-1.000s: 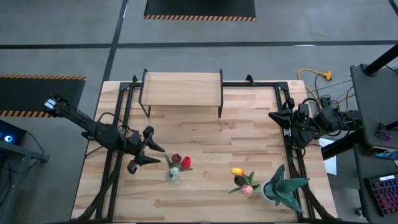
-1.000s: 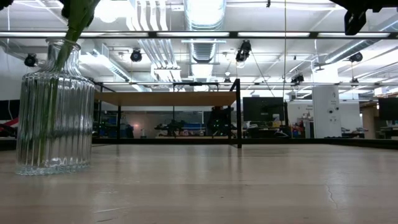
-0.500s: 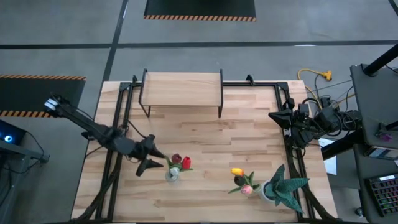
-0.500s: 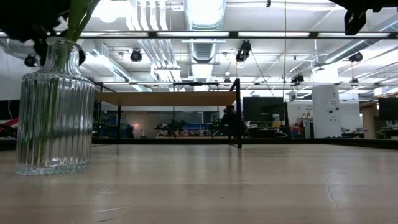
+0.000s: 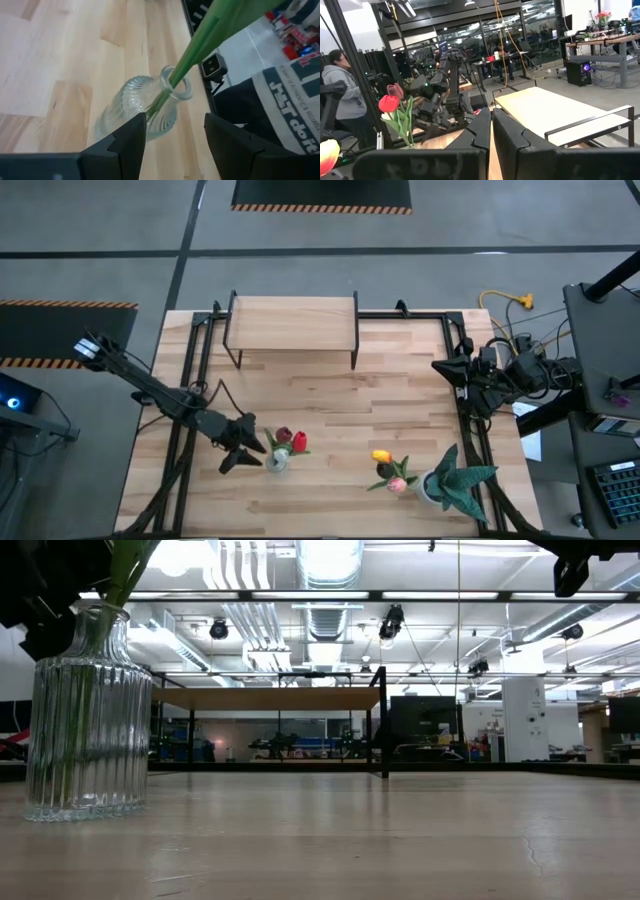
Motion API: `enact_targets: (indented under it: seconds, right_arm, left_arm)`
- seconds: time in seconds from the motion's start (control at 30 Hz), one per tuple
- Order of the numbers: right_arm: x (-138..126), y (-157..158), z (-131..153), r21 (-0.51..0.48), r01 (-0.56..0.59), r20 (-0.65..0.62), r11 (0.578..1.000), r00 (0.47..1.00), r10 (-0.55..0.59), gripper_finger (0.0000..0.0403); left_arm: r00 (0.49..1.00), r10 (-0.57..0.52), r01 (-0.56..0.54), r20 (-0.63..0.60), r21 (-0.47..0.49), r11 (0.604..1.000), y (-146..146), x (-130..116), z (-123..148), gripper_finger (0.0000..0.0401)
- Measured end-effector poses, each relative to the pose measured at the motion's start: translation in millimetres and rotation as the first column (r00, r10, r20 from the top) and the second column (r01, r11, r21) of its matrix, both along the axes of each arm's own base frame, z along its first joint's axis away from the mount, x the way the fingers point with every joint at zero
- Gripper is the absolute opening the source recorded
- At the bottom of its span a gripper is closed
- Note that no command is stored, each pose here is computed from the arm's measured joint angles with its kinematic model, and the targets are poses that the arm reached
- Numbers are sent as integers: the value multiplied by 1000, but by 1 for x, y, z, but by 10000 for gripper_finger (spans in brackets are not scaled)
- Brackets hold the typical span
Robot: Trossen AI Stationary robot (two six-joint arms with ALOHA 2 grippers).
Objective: Pick and place flowers into a vace then onto a shelf
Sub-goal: Put the left transparent vase on the shelf
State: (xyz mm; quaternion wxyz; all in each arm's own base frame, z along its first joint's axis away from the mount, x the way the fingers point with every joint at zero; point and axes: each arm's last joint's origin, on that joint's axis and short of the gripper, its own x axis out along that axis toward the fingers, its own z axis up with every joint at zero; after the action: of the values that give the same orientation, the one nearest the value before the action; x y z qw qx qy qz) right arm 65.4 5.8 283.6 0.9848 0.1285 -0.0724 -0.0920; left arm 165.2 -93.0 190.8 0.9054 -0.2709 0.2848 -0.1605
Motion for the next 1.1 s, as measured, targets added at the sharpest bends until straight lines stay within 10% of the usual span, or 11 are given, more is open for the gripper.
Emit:
enact_targets:
  seconds: [1.1]
  right_arm:
    - [0, 0, 0, 1, 2, 0, 1000, 1000, -2, 13]
  left_arm:
    - [998, -69, 67, 4, 202, 977, -27, 51, -5, 302]
